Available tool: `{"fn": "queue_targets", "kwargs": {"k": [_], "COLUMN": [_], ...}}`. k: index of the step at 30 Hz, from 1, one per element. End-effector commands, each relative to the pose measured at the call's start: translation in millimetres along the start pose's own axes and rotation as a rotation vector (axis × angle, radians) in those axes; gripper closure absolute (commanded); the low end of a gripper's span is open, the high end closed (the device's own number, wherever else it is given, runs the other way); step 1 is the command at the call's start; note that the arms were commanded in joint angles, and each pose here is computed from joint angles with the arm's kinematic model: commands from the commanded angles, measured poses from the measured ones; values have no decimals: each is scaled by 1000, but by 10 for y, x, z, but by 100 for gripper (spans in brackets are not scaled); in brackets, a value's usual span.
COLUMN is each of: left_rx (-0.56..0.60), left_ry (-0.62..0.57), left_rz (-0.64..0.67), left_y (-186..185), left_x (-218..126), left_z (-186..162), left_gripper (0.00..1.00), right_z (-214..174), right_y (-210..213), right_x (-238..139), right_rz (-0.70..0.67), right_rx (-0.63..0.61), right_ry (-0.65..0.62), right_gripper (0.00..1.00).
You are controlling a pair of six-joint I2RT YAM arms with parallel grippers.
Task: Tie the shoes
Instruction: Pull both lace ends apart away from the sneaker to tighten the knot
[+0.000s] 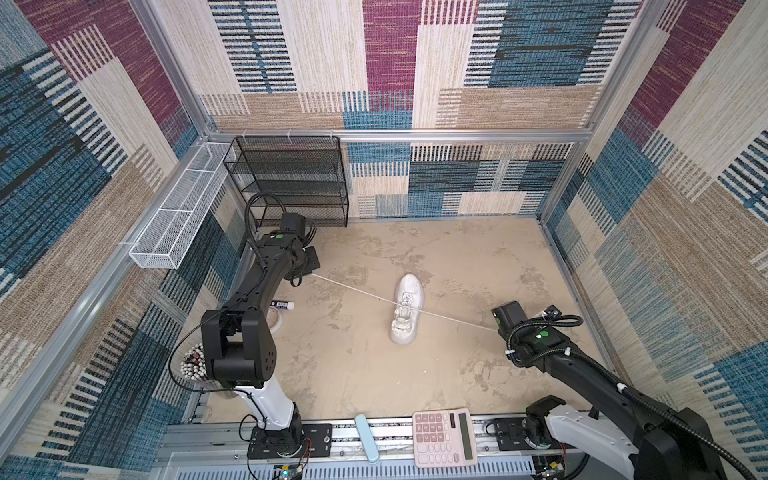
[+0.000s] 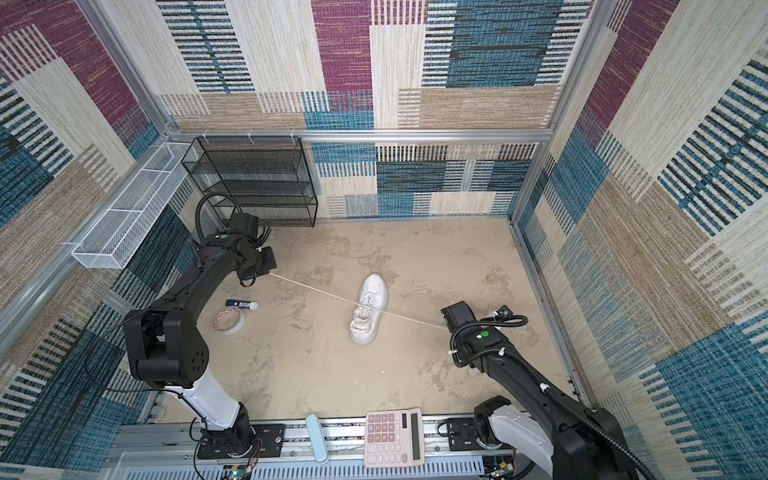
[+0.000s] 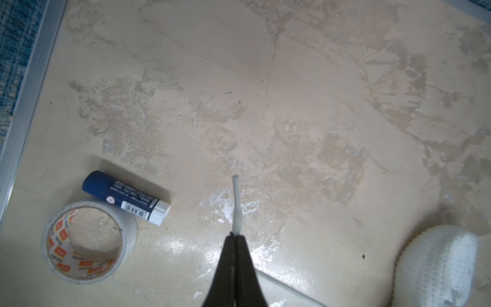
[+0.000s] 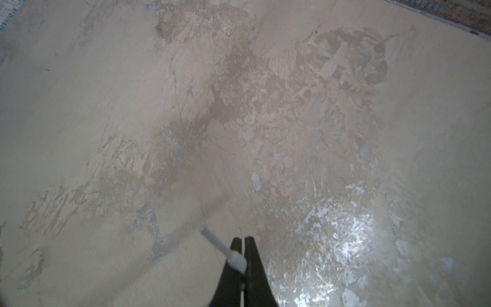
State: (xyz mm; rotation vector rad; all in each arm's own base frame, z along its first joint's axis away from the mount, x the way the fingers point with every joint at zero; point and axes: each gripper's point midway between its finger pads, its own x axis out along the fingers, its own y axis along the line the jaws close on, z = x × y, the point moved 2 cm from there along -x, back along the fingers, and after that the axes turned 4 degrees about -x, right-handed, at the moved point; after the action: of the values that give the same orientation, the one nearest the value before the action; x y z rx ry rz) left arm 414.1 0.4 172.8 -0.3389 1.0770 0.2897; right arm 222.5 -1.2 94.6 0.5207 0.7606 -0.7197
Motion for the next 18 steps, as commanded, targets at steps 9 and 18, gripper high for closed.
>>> {"fn": "queue_targets", "kwargs": {"k": [9,18], "left_rx": [-35,-79], "left_ry": [20,37], "left_rz": [17,49], "left_y": [178,397], "left_x": [210,294], "left_z": [-69,-150], "left_gripper": [100,100], "right_z": [139,29], "right_y": [-137,-303], "right_x": [177,281], "right_rz": [-83,-112], "right_rx": [-26,13], "right_ry": [-40,12], "right_gripper": [100,100]}}
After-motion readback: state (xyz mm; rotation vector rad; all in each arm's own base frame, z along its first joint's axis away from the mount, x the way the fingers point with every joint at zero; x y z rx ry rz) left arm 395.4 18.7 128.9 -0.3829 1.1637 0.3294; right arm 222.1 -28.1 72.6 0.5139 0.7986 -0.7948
